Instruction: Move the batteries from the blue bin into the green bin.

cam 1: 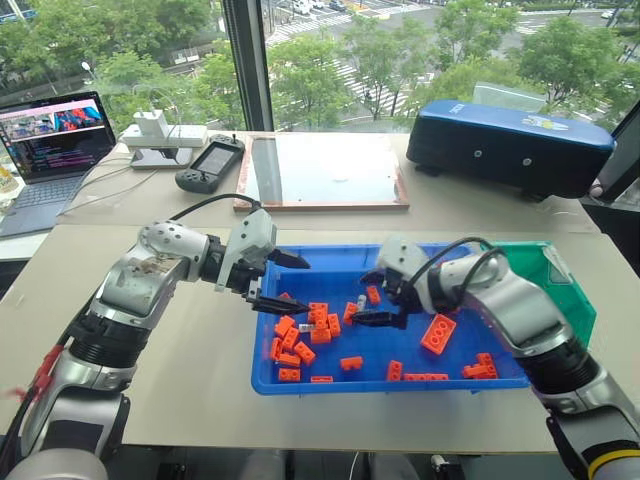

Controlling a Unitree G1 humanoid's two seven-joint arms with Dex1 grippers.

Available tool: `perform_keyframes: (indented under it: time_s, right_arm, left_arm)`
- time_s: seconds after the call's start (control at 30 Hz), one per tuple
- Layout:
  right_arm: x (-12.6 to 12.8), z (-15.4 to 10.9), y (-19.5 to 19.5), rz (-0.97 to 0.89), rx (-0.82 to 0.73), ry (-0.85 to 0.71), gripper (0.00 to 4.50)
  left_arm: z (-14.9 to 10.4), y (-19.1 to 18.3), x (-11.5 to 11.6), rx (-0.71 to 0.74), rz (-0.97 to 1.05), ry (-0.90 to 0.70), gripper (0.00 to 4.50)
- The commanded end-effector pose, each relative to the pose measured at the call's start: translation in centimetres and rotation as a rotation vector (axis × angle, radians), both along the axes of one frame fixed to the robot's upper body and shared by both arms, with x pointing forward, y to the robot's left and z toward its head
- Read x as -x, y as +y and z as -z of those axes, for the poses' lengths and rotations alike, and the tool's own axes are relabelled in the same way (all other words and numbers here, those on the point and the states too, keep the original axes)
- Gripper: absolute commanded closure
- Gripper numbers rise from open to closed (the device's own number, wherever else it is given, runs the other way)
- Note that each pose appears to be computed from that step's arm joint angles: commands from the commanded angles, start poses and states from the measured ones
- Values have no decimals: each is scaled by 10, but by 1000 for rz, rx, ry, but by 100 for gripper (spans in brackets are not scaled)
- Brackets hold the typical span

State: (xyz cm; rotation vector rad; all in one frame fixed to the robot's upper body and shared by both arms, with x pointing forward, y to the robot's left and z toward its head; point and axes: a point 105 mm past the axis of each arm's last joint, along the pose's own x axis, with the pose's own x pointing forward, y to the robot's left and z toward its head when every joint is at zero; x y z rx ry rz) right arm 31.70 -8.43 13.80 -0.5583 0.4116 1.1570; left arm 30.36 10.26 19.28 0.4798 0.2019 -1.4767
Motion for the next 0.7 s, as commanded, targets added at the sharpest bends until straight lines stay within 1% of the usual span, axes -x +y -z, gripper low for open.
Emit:
perform_keyframes:
  time_s: [0.03,0.13,0.37,0.43,0.47,0.57,0.6,0.7]
  right_arm:
    - [-5,-4,2,-10,3,-44,4]
    - [-11,8,-2,-4,48,-43,4]
    - [-14,20,-3,4,63,-14,4]
    - [-12,21,-3,1,61,-7,55]
    - [-11,21,-3,-1,61,-4,73]
    - [-10,19,-5,3,57,-13,180]
    - [-10,17,-6,3,59,-17,199]
    - [-9,5,-7,5,48,-39,199]
  left_arm:
    - [-10,0,1,-1,9,-49,23]
    - [-9,0,1,-2,6,-49,23]
    - [-9,0,0,-2,1,-51,23]
    - [-9,0,0,-2,0,-51,23]
    - [-10,0,0,-2,0,-50,23]
    - [-9,0,0,-2,3,-52,23]
    - [-10,-1,0,-1,5,-52,23]
    - [-11,-2,-1,11,11,-51,23]
